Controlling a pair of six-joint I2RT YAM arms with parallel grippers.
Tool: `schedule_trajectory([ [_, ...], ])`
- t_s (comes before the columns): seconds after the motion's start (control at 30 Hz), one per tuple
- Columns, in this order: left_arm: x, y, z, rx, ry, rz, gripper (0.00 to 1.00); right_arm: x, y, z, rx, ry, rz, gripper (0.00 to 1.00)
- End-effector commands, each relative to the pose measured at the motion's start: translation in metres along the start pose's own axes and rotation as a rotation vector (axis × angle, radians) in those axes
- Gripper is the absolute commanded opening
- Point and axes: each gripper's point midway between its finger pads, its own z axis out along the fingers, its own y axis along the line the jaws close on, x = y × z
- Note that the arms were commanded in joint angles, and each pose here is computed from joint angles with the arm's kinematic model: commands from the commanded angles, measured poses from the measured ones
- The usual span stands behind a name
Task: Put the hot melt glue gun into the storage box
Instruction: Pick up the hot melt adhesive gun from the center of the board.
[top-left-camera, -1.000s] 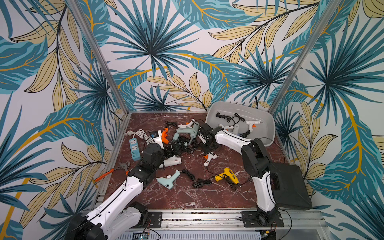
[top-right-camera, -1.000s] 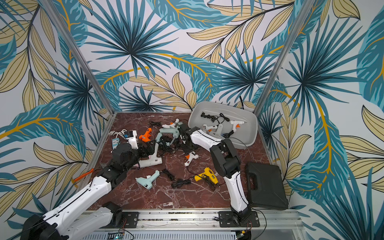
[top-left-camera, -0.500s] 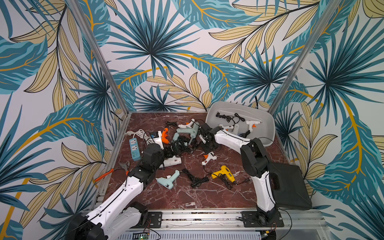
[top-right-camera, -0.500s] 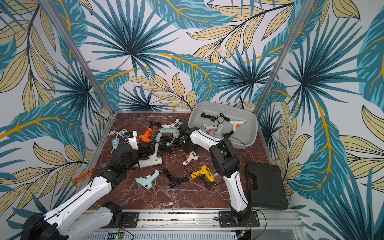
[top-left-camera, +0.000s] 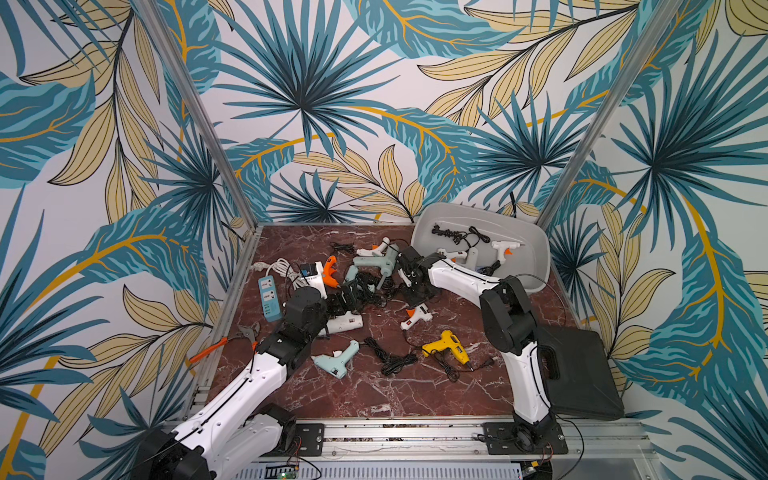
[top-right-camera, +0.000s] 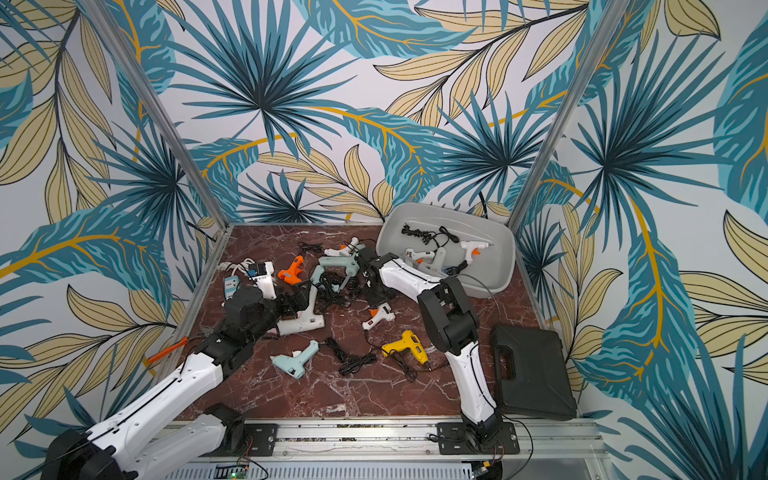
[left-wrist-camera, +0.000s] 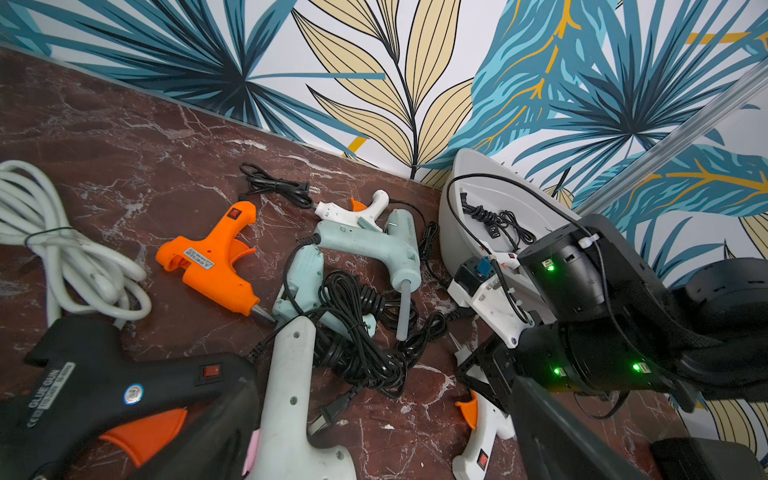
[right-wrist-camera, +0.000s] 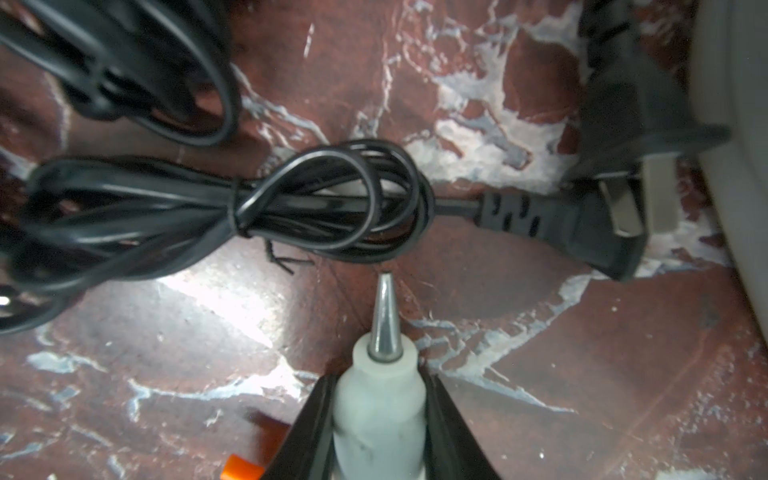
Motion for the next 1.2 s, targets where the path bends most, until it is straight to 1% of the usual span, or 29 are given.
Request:
schedule_trajectory([
  [0.0, -0.002, 0.003, -0.002, -0.003, -0.016, -0.002, 1.0, 0.001, -0.004, -0.023, 0.006, -0.021, 0.032, 0.09],
  [0.13, -0.002, 0.004, -0.002, -0.007, -0.015, -0.002, 1.0, -0.007, -0.009, -0.056, 0.006, -0.089, 0.084, 0.06],
  [0.27, -0.001, 0.004, -0.001, -0.007, -0.013, -0.003, 1.0, -0.011, -0.013, -0.088, -0.005, -0.141, 0.138, 0.0],
  [0.43, 0.0, 0.003, 0.0, -0.002, -0.008, -0.005, 1.0, -0.013, -0.024, -0.127, 0.013, -0.2, 0.209, 0.0],
  [0.67, 0.0, 0.003, 0.0, -0.001, -0.007, -0.005, 1.0, -0.033, -0.038, -0.196, 0.023, -0.312, 0.28, 0.0],
  [0.83, 0.001, 0.004, 0.0, -0.003, -0.006, -0.007, 1.0, -0.055, -0.052, -0.25, 0.036, -0.423, 0.335, 0.0],
  [0.97, 0.002, 0.004, 0.0, -0.005, -0.003, -0.003, 1.0, -0.07, -0.063, -0.292, 0.019, -0.517, 0.377, 0.0],
  [1.17, 0.001, 0.004, -0.001, -0.004, -0.007, 0.001, 1.0, -0.08, -0.09, -0.334, 0.039, -0.631, 0.439, 0.0],
])
